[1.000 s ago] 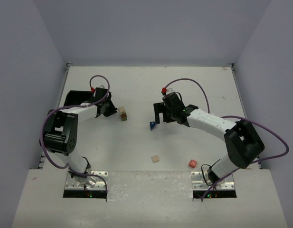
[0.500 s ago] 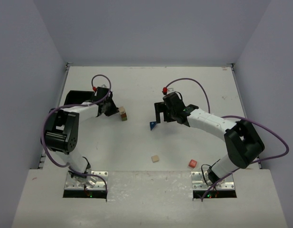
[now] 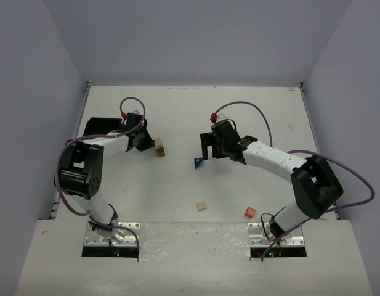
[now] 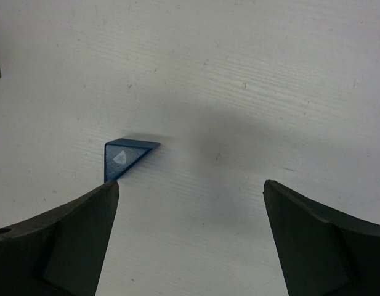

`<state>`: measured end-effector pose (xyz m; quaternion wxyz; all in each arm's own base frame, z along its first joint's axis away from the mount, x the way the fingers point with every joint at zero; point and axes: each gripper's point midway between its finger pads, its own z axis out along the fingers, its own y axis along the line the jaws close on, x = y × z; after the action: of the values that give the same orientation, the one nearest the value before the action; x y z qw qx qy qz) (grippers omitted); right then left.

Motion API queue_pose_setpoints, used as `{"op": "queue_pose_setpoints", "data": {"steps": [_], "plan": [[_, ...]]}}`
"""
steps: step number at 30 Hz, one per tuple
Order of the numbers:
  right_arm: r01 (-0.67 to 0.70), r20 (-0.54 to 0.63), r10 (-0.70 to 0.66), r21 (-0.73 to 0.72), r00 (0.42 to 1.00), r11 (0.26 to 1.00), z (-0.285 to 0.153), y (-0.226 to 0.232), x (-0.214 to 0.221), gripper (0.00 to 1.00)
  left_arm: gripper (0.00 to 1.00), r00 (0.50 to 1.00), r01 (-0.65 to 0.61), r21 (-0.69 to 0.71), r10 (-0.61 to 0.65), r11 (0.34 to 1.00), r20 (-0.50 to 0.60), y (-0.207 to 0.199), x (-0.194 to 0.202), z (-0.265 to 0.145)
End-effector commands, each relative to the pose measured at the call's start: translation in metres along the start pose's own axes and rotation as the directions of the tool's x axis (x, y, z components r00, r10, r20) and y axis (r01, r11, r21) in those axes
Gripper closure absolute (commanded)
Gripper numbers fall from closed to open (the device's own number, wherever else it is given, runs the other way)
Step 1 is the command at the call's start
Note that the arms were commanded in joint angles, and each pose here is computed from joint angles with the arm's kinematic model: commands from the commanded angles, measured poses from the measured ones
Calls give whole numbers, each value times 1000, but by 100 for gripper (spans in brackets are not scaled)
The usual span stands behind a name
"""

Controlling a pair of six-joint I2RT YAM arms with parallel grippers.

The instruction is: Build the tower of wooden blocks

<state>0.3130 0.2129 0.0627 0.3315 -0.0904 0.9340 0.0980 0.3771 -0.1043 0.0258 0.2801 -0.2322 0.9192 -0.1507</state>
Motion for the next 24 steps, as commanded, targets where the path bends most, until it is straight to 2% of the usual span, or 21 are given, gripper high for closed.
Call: {"op": "queue_pose_setpoints", "data": {"steps": [1,24], "plan": [[-2,46,1,13,999,1000,-3,-3,-15,1,100,999,-33,48,30,998,45,-21,-16,-2],[11,52,-10,-4,999,1000,-6,1,-19,1,100,995,-31,1,31,1000,90,-16,-25,-14]]}}
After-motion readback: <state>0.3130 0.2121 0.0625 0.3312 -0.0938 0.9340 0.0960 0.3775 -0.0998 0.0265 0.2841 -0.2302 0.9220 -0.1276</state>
